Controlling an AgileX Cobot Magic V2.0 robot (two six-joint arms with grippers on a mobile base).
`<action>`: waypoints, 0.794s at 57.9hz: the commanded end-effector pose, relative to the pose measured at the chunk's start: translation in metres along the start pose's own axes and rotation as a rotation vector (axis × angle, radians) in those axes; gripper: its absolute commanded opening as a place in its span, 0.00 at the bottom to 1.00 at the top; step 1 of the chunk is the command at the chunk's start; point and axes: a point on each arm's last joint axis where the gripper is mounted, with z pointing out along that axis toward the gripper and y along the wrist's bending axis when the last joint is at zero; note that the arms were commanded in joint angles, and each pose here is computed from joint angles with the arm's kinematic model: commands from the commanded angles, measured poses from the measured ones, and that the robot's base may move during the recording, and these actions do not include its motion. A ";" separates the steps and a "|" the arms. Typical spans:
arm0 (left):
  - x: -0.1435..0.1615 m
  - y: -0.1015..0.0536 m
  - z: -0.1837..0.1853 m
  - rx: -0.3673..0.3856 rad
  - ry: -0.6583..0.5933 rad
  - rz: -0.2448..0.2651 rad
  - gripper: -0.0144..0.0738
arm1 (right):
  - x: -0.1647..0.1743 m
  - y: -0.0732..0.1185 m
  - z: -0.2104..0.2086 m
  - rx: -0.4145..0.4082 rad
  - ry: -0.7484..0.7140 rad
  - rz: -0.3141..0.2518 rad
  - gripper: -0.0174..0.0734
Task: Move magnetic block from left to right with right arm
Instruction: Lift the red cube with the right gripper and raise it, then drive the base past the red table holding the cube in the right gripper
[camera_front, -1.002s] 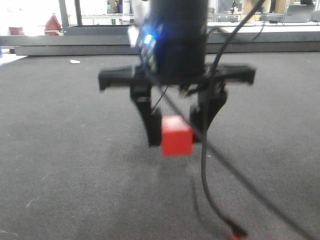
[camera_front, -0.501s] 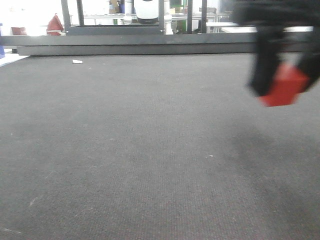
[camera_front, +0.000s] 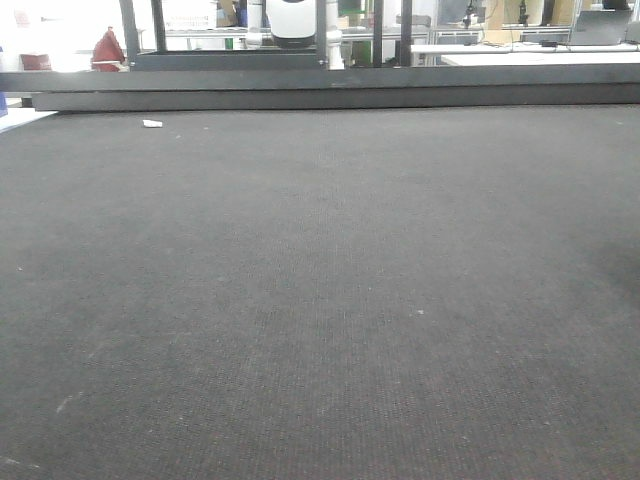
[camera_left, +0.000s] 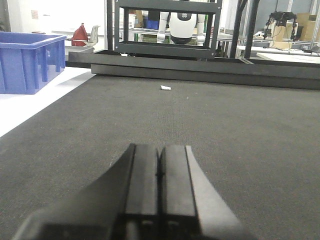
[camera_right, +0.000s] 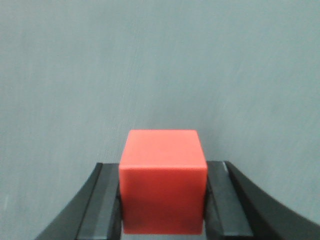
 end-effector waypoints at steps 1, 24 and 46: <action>-0.006 0.000 -0.001 0.001 -0.089 -0.008 0.02 | -0.013 -0.001 -0.018 -0.007 -0.268 -0.006 0.47; -0.006 0.000 -0.001 0.001 -0.089 -0.008 0.02 | 0.039 -0.005 -0.069 -0.021 -0.568 -0.031 0.47; -0.006 0.000 -0.001 0.001 -0.089 -0.008 0.02 | 0.050 -0.005 -0.103 -0.028 -0.660 -0.031 0.47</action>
